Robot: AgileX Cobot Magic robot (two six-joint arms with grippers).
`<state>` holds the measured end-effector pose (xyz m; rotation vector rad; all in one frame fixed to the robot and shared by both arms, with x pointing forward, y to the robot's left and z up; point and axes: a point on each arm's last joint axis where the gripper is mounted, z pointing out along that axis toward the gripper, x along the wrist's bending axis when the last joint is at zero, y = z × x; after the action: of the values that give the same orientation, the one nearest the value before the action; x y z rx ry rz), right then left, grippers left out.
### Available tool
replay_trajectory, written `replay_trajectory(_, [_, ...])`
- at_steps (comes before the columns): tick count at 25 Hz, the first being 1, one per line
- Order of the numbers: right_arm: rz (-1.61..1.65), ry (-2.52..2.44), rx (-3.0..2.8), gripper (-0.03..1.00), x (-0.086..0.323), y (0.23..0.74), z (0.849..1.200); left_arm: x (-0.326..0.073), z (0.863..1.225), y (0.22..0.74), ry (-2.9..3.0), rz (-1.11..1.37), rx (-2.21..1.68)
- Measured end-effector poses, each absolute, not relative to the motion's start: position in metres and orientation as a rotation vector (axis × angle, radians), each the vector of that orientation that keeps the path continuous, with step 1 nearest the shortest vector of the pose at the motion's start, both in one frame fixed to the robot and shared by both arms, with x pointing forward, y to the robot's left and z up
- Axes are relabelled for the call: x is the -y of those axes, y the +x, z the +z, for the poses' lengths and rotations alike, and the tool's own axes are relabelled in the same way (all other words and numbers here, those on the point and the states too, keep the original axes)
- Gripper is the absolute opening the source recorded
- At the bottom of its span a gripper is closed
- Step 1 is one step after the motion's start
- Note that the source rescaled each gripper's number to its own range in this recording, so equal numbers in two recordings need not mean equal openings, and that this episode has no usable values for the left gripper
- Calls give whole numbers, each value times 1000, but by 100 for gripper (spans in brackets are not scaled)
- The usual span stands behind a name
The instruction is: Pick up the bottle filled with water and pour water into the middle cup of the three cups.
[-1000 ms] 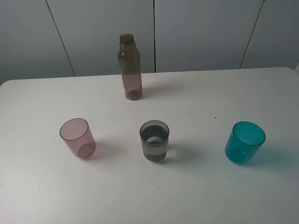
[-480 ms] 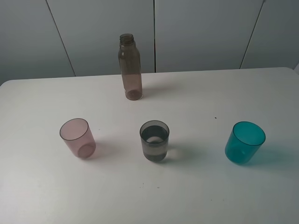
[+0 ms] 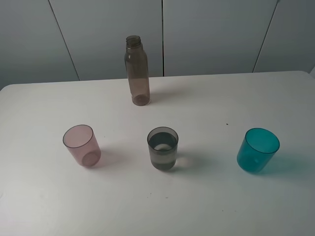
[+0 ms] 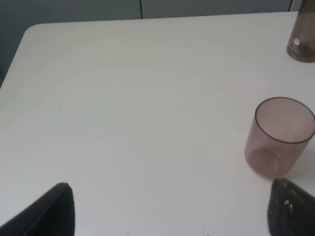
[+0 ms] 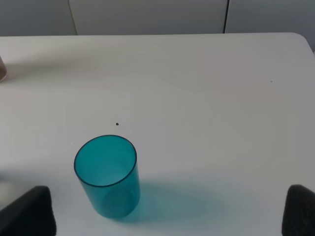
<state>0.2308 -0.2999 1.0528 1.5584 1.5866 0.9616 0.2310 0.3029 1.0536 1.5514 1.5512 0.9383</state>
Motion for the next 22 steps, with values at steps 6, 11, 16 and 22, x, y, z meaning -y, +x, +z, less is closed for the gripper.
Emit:
replay_trajectory(6, [969, 1571, -1578, 100, 300, 231, 1053, -303, 1054, 231, 1551, 938, -1551])
replay_trajectory(11, [968, 1573, -1576, 100, 300, 231, 1053, -303, 1054, 231, 1551, 938, -1551])
replay_trajectory(16, [968, 1573, -1576, 100, 300, 231, 1053, -303, 1054, 231, 1551, 938, -1551])
replay_trajectory(22, [959, 1557, -1587, 100, 300, 231, 1053, -303, 1054, 231, 1551, 938, -1551])
